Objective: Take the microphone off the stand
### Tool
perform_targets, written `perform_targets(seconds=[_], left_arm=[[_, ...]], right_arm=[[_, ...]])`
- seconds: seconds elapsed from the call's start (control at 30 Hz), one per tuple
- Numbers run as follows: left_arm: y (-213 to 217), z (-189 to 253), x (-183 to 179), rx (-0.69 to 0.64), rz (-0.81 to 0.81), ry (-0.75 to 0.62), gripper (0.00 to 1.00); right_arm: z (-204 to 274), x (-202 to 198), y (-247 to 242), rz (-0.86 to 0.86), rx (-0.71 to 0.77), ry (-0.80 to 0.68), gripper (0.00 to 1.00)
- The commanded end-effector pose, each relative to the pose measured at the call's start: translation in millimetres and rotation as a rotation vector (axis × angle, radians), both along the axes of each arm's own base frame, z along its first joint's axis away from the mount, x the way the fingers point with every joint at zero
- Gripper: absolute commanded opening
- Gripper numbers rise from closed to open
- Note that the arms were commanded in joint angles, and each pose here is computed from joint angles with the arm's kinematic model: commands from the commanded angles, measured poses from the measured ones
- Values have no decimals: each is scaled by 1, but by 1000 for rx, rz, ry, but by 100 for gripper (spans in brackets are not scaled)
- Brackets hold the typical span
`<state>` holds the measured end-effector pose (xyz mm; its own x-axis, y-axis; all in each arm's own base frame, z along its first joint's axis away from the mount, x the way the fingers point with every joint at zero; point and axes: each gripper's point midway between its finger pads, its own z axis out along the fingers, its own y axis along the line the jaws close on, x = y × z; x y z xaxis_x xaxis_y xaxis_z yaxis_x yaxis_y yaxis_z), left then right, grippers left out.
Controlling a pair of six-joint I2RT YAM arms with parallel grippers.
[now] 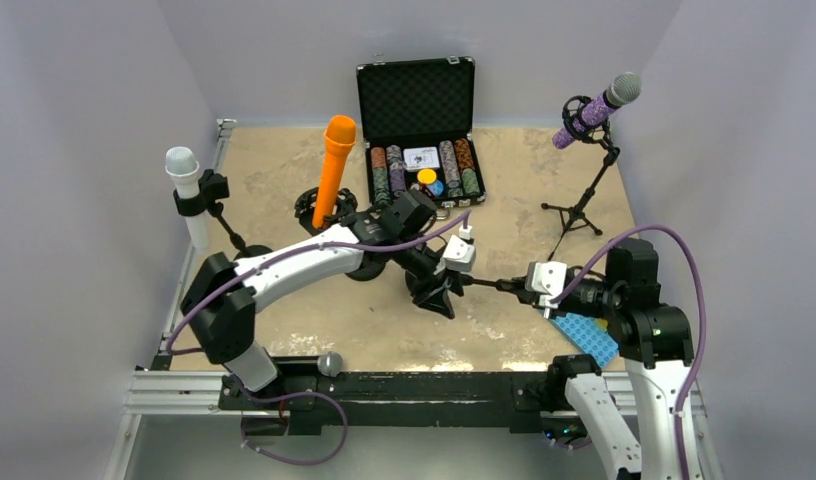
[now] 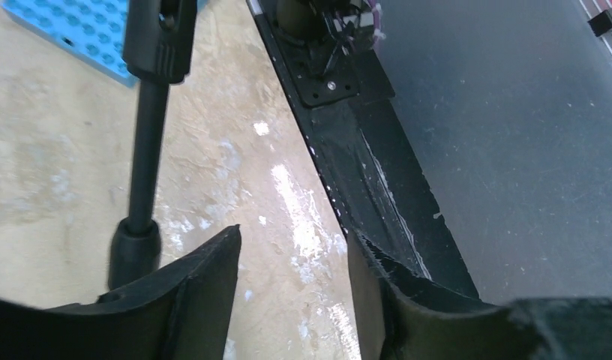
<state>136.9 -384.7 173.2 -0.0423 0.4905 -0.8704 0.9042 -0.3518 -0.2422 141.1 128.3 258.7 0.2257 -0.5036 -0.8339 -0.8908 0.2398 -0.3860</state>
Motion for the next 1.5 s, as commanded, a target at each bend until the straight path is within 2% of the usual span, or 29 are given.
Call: perform_targets(seconds=[0.0,0.07,0.17,0.37,0.53,0.6,0.77,0.87,0.93,1.0,1.1,1.17,1.27,1.47], left_arm=[[9,62,11,-154,22,-191,64],[4,62,29,-179,70,-285,70],[-6,50,44,-157,52,-334,73],[-34,31,56,-151,-57,-304,75],[-32,2,48,-80,-150,-258,71],[-29,-10,46,-57,-158,-256,66],[-33,-32,56,-43,-73,-327,34],[-37,-22,64,-96,45,-348,18],[-42,-7,73,-147,167,-342,3],[-43,7,76,-198,276,-324,0],[-48,20,64,-215,313,-210,42],[-54,33,61,-251,338,-164,59],[-63,55,66,-294,352,-166,70],[-59,71,71,-287,325,-231,74]], right_arm=[[23,-10,6,49,29,-62,0],[24,-12,6,57,19,-77,0],[22,-14,5,70,7,-96,0],[22,-19,5,93,-6,-107,0],[21,-20,5,89,-11,-113,0],[21,-19,5,83,-7,-110,0],[32,-7,5,-12,71,-43,0],[48,4,6,-143,180,123,0],[61,18,2,-315,288,293,0],[78,24,-1,-460,370,464,0],[89,34,-2,-571,365,665,0],[101,37,-5,-576,344,615,0],[107,42,-9,-570,251,487,0],[72,39,2,-455,83,483,0]])
